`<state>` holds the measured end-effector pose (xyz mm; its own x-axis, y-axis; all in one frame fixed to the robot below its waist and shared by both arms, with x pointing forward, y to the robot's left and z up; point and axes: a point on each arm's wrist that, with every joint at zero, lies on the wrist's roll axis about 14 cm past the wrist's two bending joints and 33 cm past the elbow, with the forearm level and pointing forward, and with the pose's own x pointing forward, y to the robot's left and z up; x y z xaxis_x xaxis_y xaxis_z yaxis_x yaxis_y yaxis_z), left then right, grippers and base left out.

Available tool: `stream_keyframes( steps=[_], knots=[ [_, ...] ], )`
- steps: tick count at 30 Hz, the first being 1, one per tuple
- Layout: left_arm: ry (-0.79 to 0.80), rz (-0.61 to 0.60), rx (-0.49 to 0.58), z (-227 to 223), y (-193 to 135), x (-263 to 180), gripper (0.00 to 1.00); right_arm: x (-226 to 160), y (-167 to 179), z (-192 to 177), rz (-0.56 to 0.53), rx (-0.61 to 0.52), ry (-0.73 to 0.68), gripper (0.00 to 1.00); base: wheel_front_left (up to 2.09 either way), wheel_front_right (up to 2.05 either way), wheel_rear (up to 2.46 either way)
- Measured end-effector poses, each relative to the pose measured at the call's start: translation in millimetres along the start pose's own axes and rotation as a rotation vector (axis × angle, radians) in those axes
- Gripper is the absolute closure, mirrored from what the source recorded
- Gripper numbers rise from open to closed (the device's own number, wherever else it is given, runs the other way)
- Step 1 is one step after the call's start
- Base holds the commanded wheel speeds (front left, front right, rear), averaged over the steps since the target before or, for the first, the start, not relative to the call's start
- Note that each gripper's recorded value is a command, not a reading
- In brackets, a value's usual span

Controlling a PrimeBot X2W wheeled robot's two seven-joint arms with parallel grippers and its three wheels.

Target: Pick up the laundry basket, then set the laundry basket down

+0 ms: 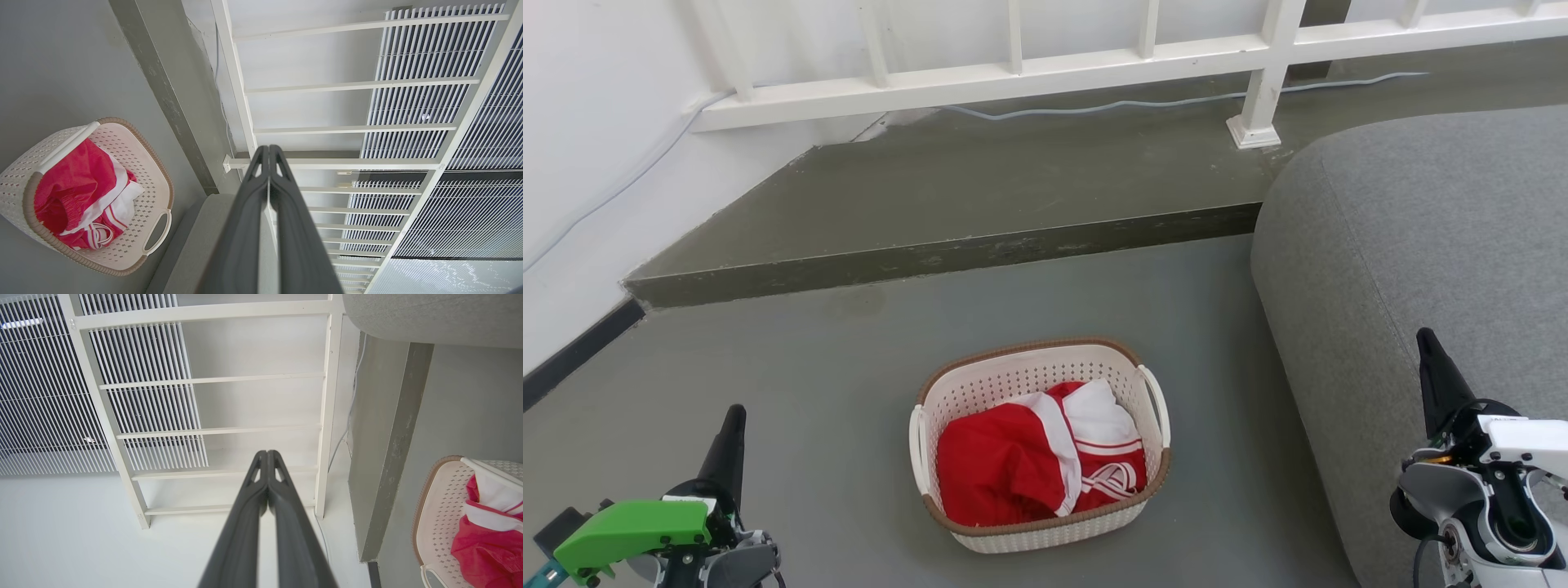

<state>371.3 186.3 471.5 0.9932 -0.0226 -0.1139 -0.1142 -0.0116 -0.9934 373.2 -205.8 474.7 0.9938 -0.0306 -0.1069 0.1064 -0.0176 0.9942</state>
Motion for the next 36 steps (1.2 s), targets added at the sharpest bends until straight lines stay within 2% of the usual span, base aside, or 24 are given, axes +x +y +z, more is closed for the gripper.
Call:
stream_keyframes(
  steps=[36],
  knots=[
    [0.001, -0.002, -0.001, 0.2, -0.7, 0.5, 1.0, 0.6, 1.0, 0.0, 0.003, 0.002, -0.001, 1.0, 0.0, 0.0, 0.0]
  ],
)
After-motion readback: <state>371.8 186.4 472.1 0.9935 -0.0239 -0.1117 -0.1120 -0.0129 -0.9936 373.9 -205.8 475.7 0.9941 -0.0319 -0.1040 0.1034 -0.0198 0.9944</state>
